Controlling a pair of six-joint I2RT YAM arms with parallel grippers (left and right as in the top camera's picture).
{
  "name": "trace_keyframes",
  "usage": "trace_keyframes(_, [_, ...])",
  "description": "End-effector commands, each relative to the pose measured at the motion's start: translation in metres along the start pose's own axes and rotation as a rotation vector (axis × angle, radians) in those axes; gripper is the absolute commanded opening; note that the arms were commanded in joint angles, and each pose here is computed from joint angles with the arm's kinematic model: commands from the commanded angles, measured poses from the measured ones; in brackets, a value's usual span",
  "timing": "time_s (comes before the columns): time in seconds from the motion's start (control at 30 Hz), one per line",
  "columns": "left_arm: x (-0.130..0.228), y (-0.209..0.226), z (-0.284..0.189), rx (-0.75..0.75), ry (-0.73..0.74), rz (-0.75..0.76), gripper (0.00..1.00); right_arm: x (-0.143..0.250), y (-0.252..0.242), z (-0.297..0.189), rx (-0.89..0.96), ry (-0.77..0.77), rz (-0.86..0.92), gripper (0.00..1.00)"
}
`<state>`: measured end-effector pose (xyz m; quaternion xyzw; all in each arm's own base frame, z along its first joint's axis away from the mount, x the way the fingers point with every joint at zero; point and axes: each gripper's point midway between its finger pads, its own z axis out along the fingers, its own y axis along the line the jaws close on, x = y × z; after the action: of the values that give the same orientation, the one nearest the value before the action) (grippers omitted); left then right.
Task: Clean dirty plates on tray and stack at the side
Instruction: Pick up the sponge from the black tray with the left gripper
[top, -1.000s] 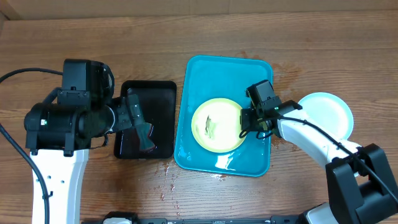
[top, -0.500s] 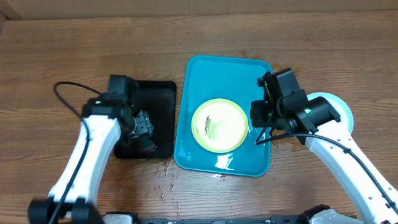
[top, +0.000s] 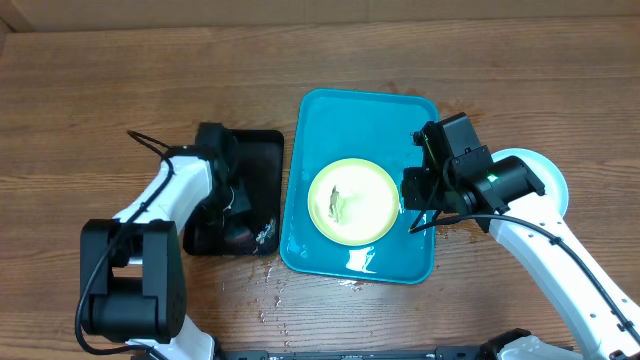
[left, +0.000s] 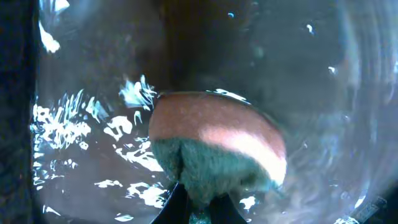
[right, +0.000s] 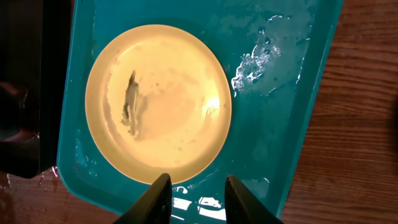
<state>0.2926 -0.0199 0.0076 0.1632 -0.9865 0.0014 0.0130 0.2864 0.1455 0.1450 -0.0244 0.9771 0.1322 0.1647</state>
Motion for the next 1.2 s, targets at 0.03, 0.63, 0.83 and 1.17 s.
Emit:
trace_keyframes(0.03, [-0.023, -0.028, -0.044, 0.124, -0.053, 0.002, 0.04, 0.001, 0.000, 0.001, -0.003, 0.004, 0.006, 0.30])
trace_keyframes(0.63, [-0.007, -0.015, -0.032, 0.005, -0.054, 0.046, 0.59, 0.002, -0.001, 0.001, -0.003, 0.005, 0.006, 0.30])
trace_keyframes(0.83, [-0.002, -0.014, -0.042, -0.013, -0.022, 0.058, 0.57, 0.002, 0.000, 0.001, -0.003, 0.004, 0.006, 0.30])
trace_keyframes(1.17, [0.007, -0.006, 0.016, -0.004, -0.082, 0.030, 0.06, 0.001, 0.000, 0.001, -0.003, 0.004, 0.006, 0.30])
